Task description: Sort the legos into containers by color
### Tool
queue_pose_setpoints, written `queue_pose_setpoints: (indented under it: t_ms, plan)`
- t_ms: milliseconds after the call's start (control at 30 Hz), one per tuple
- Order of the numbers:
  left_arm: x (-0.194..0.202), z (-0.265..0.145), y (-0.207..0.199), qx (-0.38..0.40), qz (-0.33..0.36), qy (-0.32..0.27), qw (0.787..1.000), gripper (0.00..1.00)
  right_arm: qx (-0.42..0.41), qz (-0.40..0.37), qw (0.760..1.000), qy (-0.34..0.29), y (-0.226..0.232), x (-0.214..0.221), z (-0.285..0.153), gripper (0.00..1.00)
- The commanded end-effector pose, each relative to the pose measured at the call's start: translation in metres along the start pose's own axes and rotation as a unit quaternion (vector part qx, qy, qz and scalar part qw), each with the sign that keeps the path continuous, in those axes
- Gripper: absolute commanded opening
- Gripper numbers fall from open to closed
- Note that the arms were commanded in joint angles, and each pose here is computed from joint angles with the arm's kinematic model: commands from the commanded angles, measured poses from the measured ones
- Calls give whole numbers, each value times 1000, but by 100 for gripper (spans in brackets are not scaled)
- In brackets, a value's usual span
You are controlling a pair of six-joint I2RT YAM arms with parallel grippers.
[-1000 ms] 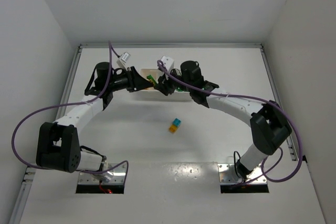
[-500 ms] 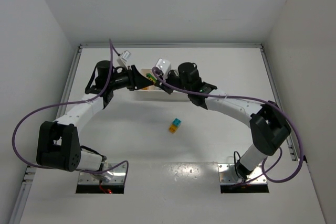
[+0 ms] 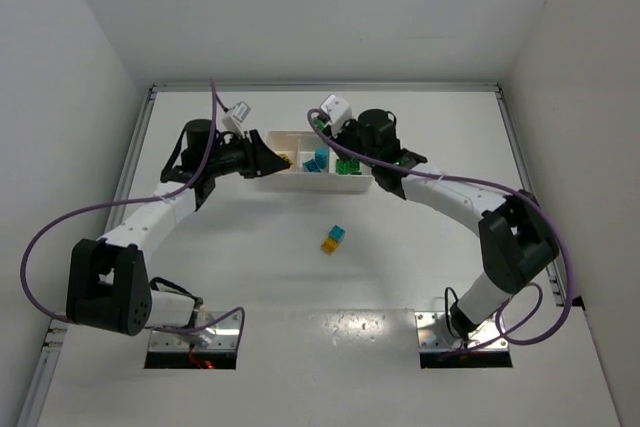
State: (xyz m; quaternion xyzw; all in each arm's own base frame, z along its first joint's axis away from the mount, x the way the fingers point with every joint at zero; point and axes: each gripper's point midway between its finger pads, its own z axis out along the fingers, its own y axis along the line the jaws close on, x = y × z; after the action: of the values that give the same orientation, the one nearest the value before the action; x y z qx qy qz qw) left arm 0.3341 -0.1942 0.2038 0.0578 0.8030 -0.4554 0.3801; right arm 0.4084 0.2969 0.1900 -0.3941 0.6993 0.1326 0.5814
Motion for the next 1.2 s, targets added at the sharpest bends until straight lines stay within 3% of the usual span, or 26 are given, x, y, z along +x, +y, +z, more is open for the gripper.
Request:
queue_pose_setpoints:
  t_ms: [0, 67, 233, 500, 667, 767, 900, 933, 1000, 1167]
  plan:
    - [0, -8, 1, -18, 20, -12, 1000, 0, 53, 37, 998, -27, -28, -23, -12, 0]
    - [1, -11, 10, -47, 17, -14, 999, 0, 62, 49, 997, -6, -39, -10, -15, 0]
    - [-40, -15, 30, -129, 60, -57, 988, 0, 81, 109, 989, 49, -52, 29, -27, 0]
    - [-73, 18, 53, -171, 73, -38, 982, 0, 75, 178, 970, 147, -46, 96, -32, 1]
    - [-65, 37, 73, -192, 55, -20, 980, 0, 62, 198, 967, 146, -51, 99, -26, 19]
    - [-59, 47, 83, -200, 51, -11, 978, 0, 41, 203, 967, 147, -46, 99, -18, 41]
    - [-59, 58, 93, -210, 54, -4, 976, 12, 42, 204, 968, 142, -51, 95, -16, 64]
    - [-59, 58, 93, -210, 54, -4, 976, 22, 42, 204, 968, 142, -51, 95, -16, 67]
    - [-55, 64, 98, -215, 53, 3, 975, 28, 44, 202, 969, 133, -53, 89, -17, 67]
    - [-50, 65, 86, -202, 72, 9, 977, 62, -31, 183, 978, 99, -31, 68, -34, 67]
